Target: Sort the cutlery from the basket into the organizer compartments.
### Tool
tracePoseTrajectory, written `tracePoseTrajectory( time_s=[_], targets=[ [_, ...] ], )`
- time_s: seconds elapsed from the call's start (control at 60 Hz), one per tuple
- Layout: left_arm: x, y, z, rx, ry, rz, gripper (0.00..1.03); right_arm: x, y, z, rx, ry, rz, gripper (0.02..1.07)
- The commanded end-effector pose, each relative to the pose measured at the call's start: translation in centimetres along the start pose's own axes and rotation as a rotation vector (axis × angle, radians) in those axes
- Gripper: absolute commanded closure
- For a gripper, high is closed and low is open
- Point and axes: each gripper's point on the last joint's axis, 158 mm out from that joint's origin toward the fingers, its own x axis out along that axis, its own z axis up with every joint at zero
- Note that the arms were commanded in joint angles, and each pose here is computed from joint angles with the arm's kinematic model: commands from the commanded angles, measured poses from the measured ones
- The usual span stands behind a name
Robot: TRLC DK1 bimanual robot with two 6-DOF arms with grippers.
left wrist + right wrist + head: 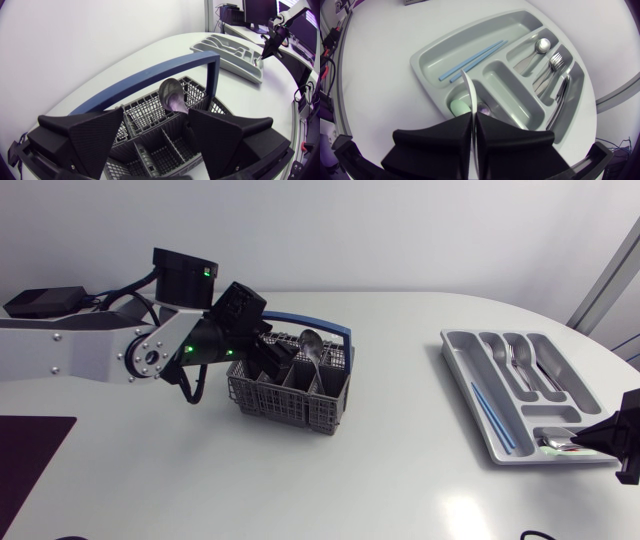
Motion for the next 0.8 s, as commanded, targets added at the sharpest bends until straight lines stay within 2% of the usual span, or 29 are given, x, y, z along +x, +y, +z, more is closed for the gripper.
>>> tracePoseTrajectory(
  time_s=[0.0, 0.3, 0.45, 0.483, 0.617, 0.783],
  targets=[
    [0.6, -0.6, -1.5, -0.027, 0.025, -0.018, 0.14, 0.5, -0.4, -1.1, -0.025, 0.014, 0.032, 1.01],
    [0.6, -1.0, -1.1, -0.021, 0.008, -0.035, 0.14, 2.4, -2.7, -2.6, -0.063, 0.061, 0.069, 1.01],
    [0.6, -1.0, -1.2, -0.02, 0.009, -0.035, 0.14, 3.3, -2.6, -2.9, -0.077, 0.087, 0.092, 1.01],
    [0.6, -1.0, -1.2, -0.02, 0.009, -0.035, 0.14, 3.6, -2.6, -3.0, -0.075, 0.091, 0.096, 0.95],
    [0.7, -1.2, -1.2, -0.018, 0.009, -0.039, 0.14, 4.2, -3.1, -3.2, -0.081, 0.103, 0.066, 0.61],
    [0.7, -1.3, -1.2, -0.016, 0.005, -0.04, 0.14, 3.7, -3.4, -2.4, -0.07, 0.086, 0.032, 0.5]
  ],
)
